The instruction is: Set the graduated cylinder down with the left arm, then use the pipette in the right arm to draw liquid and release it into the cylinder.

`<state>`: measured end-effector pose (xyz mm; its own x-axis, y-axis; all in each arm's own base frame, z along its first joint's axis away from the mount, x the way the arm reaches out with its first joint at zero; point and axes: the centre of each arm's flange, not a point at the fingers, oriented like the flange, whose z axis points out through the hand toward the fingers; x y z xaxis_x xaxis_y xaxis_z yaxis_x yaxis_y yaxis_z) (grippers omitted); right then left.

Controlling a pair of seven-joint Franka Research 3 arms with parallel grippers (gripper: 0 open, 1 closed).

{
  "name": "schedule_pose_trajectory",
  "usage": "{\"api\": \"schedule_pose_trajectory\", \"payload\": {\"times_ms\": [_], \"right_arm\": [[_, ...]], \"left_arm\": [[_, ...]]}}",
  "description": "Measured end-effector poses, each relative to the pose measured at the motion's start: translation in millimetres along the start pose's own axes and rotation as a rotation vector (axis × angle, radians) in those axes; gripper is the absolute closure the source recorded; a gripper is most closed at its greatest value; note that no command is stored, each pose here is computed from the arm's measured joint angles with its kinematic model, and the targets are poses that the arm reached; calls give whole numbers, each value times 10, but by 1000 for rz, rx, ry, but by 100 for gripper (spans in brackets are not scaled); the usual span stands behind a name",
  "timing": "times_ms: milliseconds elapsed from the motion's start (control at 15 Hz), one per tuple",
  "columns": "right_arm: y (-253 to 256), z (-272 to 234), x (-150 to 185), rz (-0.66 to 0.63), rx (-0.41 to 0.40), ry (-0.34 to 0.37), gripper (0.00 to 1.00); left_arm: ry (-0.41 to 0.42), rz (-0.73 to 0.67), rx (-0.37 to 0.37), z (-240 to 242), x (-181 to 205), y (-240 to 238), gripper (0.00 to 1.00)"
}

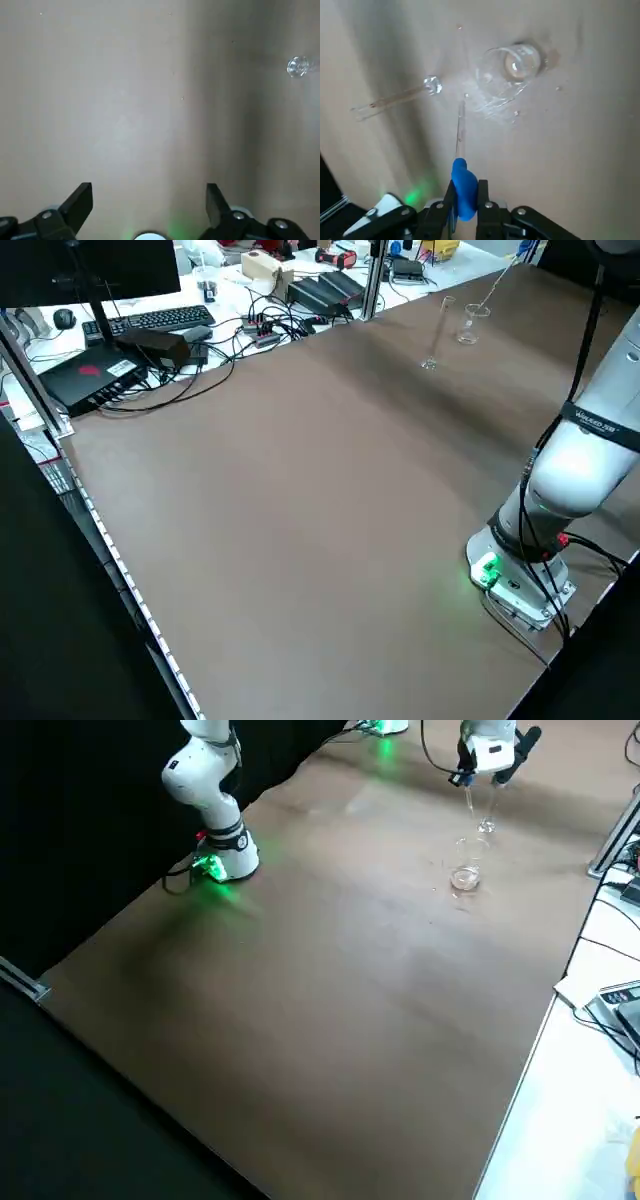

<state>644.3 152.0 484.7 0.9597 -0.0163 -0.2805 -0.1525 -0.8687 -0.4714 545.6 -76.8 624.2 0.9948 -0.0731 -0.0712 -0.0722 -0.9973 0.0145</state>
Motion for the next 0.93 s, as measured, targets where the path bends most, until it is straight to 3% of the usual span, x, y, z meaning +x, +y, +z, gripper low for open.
{"api": "schedule_pose_trajectory", "payload": {"times_ms": [400,933], "right_arm": [[-140,-23,-41,-5,107,-27,80],[-354,-29,-88,20,262,-65,79]], "left_arm": [[13,-5,-6,59,72,51,0],[35,-98,-72,35,119,-108,0]]}}
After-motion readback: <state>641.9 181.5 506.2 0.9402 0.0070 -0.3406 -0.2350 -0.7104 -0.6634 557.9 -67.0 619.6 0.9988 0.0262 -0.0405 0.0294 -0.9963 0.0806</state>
